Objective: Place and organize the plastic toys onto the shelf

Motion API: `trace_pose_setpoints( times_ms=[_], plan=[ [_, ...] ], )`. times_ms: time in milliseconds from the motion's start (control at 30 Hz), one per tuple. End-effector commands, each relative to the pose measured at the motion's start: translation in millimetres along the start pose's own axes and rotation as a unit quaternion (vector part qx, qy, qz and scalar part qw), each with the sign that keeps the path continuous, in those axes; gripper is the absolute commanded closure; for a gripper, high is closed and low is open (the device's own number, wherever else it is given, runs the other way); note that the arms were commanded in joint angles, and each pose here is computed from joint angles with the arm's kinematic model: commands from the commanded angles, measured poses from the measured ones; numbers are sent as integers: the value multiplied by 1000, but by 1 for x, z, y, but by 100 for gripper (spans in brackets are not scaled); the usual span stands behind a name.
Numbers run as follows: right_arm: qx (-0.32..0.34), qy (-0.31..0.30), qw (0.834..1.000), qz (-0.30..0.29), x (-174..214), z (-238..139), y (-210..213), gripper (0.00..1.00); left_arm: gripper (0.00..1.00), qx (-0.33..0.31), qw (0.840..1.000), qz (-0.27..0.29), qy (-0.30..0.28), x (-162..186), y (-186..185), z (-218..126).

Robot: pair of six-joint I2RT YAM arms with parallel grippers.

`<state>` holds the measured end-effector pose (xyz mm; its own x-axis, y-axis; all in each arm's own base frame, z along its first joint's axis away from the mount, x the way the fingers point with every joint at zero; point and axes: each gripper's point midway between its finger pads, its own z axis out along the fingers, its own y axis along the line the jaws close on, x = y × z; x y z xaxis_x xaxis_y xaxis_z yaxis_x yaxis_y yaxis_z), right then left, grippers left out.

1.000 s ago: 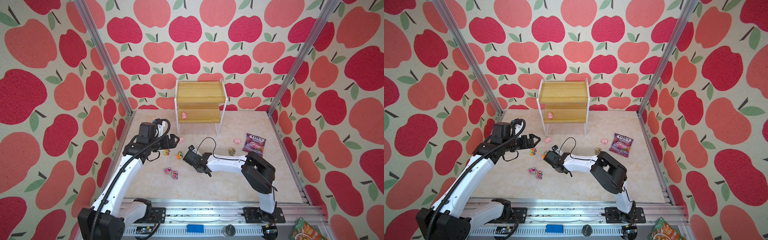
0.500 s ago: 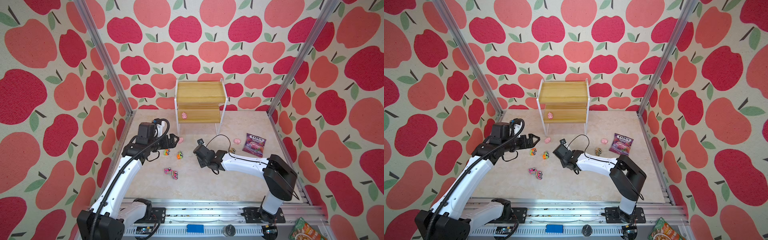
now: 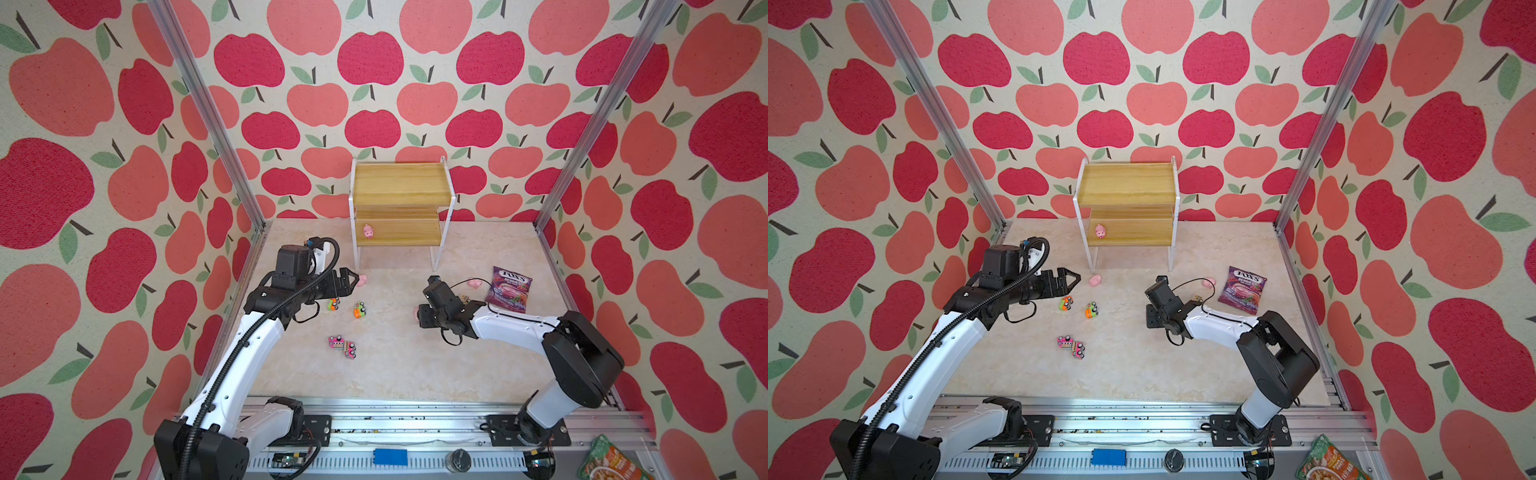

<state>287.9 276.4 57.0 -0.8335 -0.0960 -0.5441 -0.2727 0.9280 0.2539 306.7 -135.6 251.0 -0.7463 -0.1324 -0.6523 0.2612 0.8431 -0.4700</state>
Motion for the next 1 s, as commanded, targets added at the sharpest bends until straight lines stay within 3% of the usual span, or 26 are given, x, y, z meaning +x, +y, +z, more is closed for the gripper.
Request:
trace_pose_setpoints(
  times_ms=[0,367,467,600,767,967],
  plan=[
    [-49,-5,998,24,-5,3,12,51,5,9,1000,0,-8,-2,-2,-3],
    [-45,17,999,20,2,35,10,65,5,4,1000,1,-5,-1,0,-1],
    [-26,18,999,-3,-2,36,11,72,5,4,1000,1,-4,-1,0,-1],
    [39,31,996,-73,-7,32,15,73,5,4,1000,0,-6,-3,0,-2],
    [161,55,969,-180,-6,28,12,75,5,4,1000,-2,-7,-3,1,-2],
    [282,73,910,-296,0,30,10,75,5,6,1000,-4,-9,-4,1,-2]
  ],
)
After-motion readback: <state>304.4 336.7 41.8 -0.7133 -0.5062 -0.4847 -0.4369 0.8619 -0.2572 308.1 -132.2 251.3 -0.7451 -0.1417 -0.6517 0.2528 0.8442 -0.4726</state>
